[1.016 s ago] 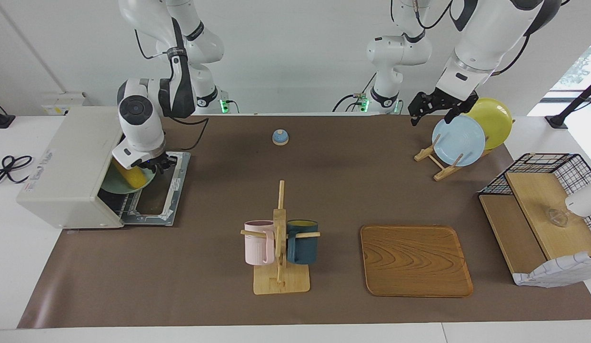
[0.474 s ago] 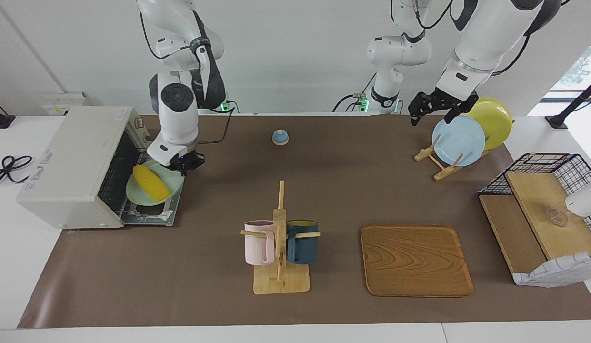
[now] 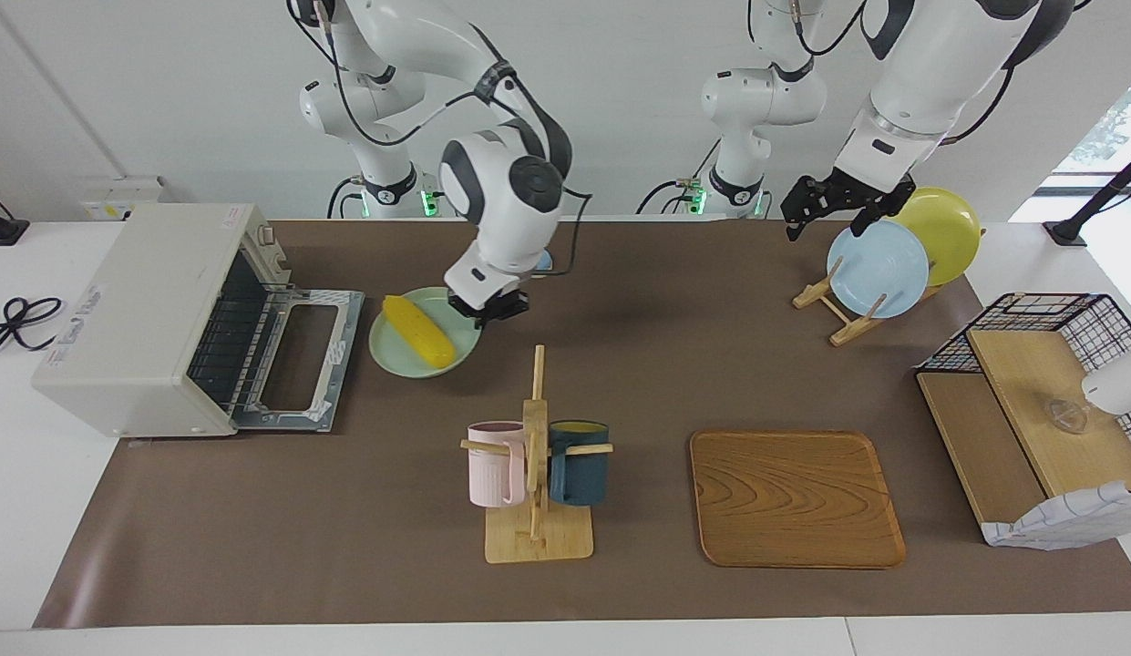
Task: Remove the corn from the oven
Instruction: 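Pull the plate with the corn out of the oven with the right gripper, then lower the plate onto the table center with the right gripper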
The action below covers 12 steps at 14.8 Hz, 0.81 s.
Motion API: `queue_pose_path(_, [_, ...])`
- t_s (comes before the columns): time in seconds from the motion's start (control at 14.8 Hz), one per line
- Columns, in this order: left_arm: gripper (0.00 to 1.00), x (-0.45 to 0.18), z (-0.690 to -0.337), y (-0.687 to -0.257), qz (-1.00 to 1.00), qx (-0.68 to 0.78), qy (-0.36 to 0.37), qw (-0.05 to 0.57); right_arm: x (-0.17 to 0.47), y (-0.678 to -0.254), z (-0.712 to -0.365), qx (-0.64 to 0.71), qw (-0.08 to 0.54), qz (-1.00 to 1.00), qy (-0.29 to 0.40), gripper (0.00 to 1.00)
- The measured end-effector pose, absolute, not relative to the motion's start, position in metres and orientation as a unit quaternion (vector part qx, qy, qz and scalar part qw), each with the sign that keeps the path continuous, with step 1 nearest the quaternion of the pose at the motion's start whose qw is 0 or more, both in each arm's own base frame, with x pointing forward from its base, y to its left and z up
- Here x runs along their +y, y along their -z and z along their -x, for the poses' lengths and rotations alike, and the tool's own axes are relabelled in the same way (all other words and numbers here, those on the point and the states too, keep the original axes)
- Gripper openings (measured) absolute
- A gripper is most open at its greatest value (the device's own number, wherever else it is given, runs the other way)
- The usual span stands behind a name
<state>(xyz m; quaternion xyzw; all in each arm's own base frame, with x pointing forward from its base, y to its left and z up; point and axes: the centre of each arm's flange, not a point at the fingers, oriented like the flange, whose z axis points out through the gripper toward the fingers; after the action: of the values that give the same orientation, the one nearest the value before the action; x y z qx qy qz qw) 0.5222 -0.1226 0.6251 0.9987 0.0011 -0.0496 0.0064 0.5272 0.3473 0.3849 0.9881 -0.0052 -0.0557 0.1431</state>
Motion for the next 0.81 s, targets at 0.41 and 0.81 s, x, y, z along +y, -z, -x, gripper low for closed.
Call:
queue_pose_path(0.41, [1.00,-0.122,-0.522,-0.625,-0.999,0.002,0.050,0.006,0.422,-0.336,-0.518,-0.053,0.097,-0.992,0.062,0.02])
queue_pose_path(0.81, [1.00,-0.122,-0.522,-0.625,-0.999,0.002,0.050,0.006,0.433,-0.331,-0.517,-0.092,0.040,-0.993,0.059,0.07])
